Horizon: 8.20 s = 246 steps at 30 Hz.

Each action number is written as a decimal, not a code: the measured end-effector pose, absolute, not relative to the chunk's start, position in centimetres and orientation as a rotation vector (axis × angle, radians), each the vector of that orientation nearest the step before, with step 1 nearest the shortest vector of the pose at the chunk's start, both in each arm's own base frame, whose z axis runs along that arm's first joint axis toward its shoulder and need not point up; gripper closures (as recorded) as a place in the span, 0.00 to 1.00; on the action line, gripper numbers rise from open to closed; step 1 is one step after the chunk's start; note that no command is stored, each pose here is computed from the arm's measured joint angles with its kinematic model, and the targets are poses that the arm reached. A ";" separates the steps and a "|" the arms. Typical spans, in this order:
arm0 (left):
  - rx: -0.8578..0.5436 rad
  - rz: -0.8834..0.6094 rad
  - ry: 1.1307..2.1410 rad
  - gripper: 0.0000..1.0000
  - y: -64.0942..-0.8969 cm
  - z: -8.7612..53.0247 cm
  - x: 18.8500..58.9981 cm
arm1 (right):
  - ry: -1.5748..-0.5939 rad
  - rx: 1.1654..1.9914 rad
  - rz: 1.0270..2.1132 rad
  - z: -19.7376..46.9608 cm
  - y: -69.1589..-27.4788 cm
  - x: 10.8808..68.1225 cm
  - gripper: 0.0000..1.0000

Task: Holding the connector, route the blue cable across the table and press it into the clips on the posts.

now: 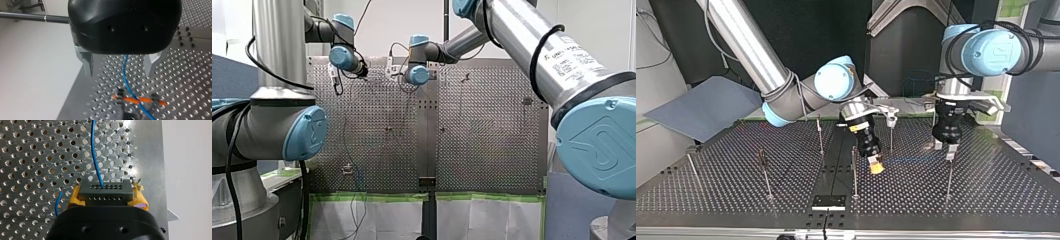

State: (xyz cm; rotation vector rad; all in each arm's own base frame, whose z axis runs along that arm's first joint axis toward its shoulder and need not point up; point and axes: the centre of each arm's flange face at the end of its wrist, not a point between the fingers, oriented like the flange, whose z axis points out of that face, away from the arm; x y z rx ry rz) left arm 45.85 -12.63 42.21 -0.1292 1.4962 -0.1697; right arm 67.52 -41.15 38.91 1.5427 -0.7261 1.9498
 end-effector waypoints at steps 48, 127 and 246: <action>-0.152 -0.231 1.465 0.68 -13.7 41.8 52.6 | -0.720 1.551 1.949 38.8 -40.9 67.7 1.00; -0.245 -0.053 1.749 1.00 -15.7 22.0 44.8 | -0.824 1.896 1.673 23.2 -36.7 63.7 1.00; -0.201 -0.056 1.899 0.00 -16.1 18.6 51.1 | -0.930 1.913 1.640 19.5 -46.2 57.4 1.00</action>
